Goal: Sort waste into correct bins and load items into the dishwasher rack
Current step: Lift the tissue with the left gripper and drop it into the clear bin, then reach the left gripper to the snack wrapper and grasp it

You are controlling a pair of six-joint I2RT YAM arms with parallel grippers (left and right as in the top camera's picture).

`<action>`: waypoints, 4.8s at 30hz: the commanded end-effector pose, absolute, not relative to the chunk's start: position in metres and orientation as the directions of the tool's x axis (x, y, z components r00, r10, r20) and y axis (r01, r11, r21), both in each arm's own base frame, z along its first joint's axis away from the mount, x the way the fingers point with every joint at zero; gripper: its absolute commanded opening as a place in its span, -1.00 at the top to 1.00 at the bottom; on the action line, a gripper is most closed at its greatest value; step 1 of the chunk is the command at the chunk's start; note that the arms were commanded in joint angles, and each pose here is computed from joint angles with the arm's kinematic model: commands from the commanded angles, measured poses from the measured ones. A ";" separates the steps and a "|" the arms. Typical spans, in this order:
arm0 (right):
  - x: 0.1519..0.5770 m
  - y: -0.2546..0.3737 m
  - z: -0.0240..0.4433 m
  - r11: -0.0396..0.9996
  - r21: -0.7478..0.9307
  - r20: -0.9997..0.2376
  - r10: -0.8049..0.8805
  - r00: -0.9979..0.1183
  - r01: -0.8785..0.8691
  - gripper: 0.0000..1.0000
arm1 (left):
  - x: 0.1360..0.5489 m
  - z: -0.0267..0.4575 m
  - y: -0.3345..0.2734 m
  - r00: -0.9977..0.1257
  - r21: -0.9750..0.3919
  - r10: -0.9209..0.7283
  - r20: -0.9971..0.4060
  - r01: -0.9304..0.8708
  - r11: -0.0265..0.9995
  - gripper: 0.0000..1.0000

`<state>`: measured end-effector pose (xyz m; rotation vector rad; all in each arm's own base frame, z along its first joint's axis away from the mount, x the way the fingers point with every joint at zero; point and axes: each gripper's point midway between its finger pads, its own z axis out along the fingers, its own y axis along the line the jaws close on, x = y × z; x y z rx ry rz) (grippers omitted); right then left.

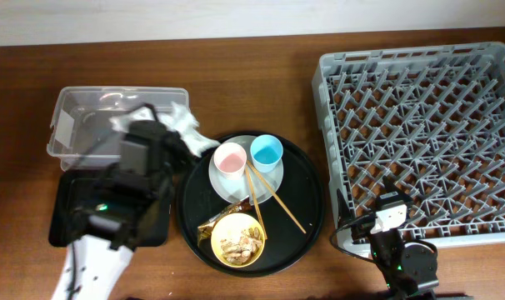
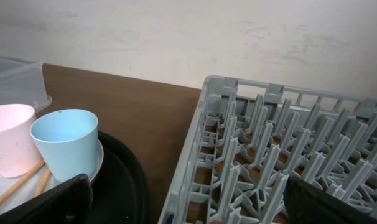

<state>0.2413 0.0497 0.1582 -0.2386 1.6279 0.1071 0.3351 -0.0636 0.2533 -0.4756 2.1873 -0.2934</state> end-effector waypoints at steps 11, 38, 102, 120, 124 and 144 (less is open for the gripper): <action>0.241 0.048 0.157 0.976 -0.067 -0.995 -0.081 -0.059 -0.209 -0.97 | 0.439 0.166 0.027 -0.555 -0.153 -0.370 -0.745 -0.397 0.905 0.99; 0.241 0.048 0.157 0.976 -0.067 -0.995 -0.081 -0.059 -0.209 -0.98 | 0.255 0.126 -0.113 -0.985 -0.299 -0.072 -0.154 -0.023 0.954 -0.55; 0.241 0.048 0.157 0.976 -0.067 -0.995 -0.081 -0.059 -0.209 -0.97 | 0.243 0.091 -0.122 -0.922 0.124 0.226 -0.315 0.196 0.973 0.23; 0.241 0.048 0.157 0.976 -0.067 -0.995 -0.081 -0.059 -0.209 -0.97 | 0.219 0.031 -0.115 -0.988 0.090 0.154 -0.022 0.151 0.984 0.94; 0.241 0.048 0.157 0.976 -0.067 -0.995 -0.081 -0.059 -0.209 -0.97 | 0.221 0.038 -0.118 -0.978 0.075 0.205 -0.032 0.202 0.977 0.97; 0.241 0.048 0.157 0.976 -0.067 -0.995 -0.081 -0.059 -0.209 -0.97 | 0.196 0.055 -0.174 -0.930 -0.277 0.367 -0.016 0.357 0.892 0.85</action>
